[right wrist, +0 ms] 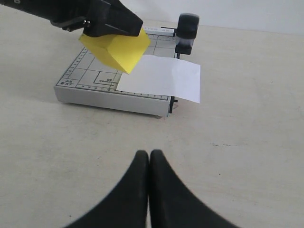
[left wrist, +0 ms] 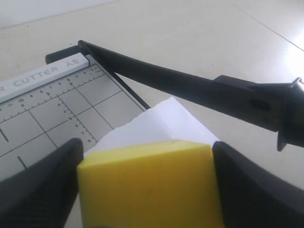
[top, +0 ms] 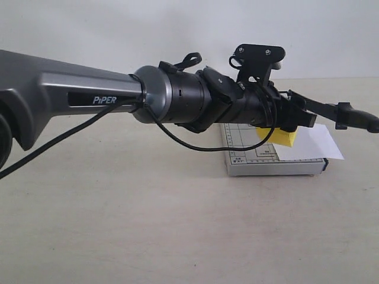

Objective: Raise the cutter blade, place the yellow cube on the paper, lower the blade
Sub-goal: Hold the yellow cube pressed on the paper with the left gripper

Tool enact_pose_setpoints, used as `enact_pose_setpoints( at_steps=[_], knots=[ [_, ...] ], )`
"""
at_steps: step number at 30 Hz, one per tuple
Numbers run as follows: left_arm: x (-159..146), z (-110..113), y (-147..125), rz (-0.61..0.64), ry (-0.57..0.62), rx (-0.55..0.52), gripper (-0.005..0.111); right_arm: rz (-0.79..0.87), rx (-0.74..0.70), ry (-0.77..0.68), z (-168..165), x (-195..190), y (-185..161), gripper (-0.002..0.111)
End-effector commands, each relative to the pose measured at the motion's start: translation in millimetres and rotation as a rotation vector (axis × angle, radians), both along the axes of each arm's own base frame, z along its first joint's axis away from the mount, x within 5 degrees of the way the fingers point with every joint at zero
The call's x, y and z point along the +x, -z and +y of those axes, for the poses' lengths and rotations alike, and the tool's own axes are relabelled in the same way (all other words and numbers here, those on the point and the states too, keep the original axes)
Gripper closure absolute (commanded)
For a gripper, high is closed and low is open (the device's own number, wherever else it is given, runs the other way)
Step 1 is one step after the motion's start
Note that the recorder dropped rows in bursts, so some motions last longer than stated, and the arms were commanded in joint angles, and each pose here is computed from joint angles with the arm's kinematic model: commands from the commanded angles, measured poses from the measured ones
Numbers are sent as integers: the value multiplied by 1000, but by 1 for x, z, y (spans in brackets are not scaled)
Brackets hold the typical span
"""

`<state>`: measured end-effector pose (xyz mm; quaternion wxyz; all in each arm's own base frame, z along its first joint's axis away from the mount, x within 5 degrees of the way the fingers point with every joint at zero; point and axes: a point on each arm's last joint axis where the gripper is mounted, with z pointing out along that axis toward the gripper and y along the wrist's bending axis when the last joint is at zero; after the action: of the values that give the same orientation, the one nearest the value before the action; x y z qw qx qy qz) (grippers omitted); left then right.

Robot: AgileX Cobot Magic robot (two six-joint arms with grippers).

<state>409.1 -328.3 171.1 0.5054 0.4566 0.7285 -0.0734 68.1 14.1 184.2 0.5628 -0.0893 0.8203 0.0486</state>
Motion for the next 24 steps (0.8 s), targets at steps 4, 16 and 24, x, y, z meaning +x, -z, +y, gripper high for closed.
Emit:
enact_pose_setpoints(
  at_steps=[4, 16, 24],
  knots=[
    [1, -4, 3, -5, 5, 0, 102, -4, -8, 1, 0, 0, 1, 108],
    [5, -8, 3, -22, -2, -2, 102, -4, -8, 1, 0, 0, 1, 108],
    [6, -6, 2, -42, -20, 7, 102, -4, -6, 1, 0, 0, 1, 108]
  ],
)
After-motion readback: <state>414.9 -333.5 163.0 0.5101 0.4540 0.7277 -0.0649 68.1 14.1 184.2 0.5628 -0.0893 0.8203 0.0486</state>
